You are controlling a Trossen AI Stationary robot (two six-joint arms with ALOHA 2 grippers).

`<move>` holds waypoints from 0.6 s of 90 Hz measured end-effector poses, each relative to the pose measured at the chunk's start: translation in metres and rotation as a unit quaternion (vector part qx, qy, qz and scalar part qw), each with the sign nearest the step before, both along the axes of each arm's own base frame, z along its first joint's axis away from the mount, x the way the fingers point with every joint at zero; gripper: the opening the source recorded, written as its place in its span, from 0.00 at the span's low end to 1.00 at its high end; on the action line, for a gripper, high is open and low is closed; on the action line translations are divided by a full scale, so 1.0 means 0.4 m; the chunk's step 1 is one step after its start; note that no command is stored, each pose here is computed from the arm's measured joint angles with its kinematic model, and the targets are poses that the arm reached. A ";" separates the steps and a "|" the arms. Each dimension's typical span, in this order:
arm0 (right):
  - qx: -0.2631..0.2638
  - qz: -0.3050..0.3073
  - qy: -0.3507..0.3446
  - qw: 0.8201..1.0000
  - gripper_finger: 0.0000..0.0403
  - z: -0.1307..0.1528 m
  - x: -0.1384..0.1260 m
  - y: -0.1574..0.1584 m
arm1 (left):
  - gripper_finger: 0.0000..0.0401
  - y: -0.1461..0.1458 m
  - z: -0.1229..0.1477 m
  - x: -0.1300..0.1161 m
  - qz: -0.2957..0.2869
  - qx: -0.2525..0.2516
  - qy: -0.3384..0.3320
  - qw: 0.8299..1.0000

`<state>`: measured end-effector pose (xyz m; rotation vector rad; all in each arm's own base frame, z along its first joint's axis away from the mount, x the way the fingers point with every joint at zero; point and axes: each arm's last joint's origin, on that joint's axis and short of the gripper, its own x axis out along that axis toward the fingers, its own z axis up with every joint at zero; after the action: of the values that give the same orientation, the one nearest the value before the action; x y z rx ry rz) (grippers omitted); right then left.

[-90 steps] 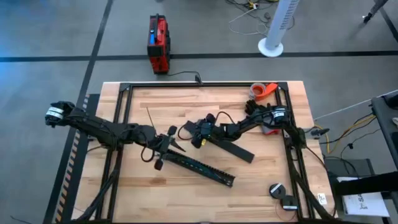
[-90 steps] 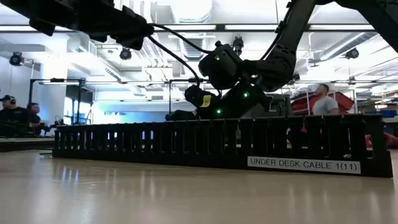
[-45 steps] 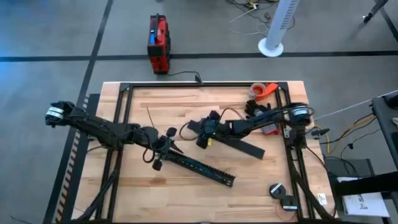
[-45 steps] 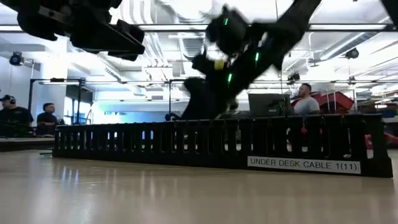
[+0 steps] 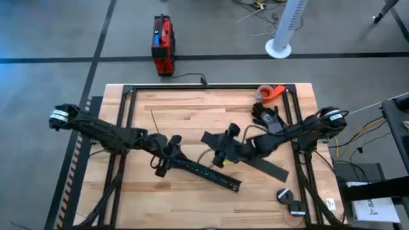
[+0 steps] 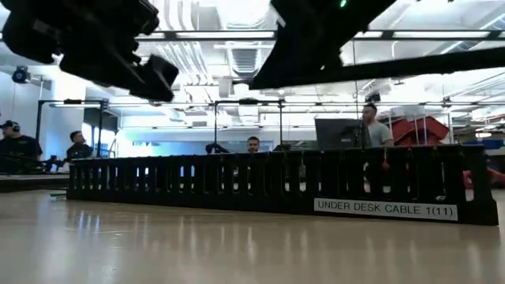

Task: Ziptie cables
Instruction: Close the black cable duct

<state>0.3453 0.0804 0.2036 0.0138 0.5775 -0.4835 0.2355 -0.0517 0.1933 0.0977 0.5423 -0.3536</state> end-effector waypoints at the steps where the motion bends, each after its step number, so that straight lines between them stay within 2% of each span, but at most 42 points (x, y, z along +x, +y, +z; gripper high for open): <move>1: 0.001 -0.001 -0.001 1.000 0.54 -0.001 -0.001 0.004 | 0.64 -0.001 -0.002 0.003 0.000 0.000 -0.001 1.000; 15: -0.011 -0.025 -0.009 1.000 0.54 -0.012 -0.015 0.043 | 0.83 -0.009 -0.033 0.045 -0.001 -0.003 -0.027 1.000; 25: -0.020 -0.030 -0.009 0.999 0.54 -0.008 -0.025 0.055 | 0.92 -0.014 -0.051 0.071 -0.002 -0.008 -0.053 0.999; 44: -0.024 -0.036 -0.017 0.999 0.54 0.005 -0.029 0.055 | 0.97 -0.031 -0.080 0.111 -0.044 -0.044 -0.055 0.997; 54: -0.034 -0.044 -0.015 0.998 0.54 0.005 -0.031 0.053 | 0.97 -0.041 -0.079 0.153 -0.037 -0.053 -0.053 0.996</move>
<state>0.3327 0.1015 0.2055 -0.0186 0.5327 -0.5866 0.2966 -0.0679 0.1616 0.0340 0.4143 -0.4465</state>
